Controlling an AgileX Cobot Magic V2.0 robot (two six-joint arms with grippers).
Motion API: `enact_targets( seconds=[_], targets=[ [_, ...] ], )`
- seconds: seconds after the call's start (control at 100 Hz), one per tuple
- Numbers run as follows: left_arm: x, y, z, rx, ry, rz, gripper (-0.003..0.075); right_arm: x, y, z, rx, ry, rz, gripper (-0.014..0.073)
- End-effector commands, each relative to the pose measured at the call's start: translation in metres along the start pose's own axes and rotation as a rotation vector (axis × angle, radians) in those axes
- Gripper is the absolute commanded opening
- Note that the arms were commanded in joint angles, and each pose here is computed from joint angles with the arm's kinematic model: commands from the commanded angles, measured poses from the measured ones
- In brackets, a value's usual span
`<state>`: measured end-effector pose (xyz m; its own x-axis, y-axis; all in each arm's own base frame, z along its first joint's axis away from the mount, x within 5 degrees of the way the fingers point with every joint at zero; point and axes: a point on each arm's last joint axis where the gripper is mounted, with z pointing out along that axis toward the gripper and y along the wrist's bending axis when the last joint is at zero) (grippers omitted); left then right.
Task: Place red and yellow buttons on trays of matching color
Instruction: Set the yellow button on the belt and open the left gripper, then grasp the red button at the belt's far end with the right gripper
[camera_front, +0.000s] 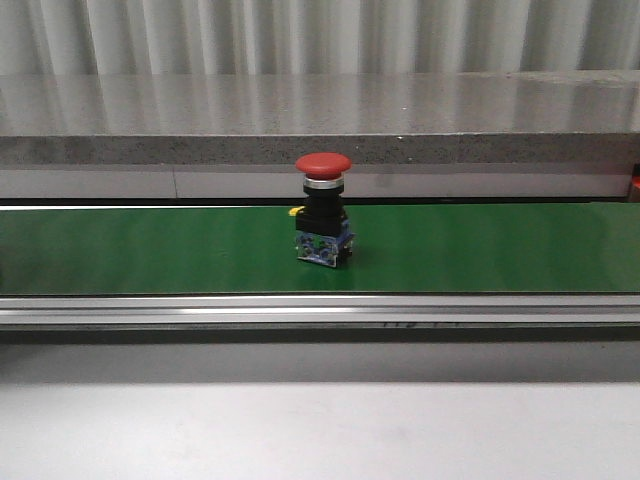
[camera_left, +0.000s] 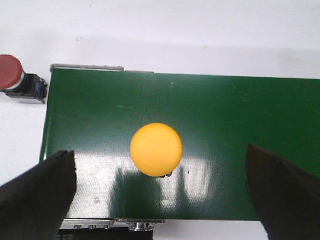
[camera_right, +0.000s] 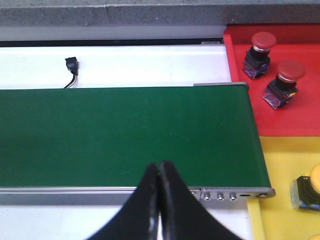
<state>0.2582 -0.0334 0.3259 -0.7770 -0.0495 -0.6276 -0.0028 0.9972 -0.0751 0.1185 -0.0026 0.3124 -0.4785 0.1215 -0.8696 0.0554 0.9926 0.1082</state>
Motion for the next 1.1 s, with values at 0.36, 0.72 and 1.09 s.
enact_targets(
  seconds=[0.36, 0.72, 1.09],
  targets=[
    [0.030, 0.005, -0.086, 0.060, -0.315, 0.038, 0.0650, -0.013, 0.001, -0.005, -0.001, -0.091, -0.014, -0.0067],
    [0.100, 0.017, -0.103, 0.083, -0.464, 0.038, 0.0447, -0.013, 0.001, -0.005, -0.001, -0.091, -0.014, -0.0067],
    [0.124, 0.021, -0.098, 0.083, -0.470, 0.038, -0.0019, -0.013, 0.001, -0.005, -0.001, -0.091, -0.014, -0.0067]
  ],
)
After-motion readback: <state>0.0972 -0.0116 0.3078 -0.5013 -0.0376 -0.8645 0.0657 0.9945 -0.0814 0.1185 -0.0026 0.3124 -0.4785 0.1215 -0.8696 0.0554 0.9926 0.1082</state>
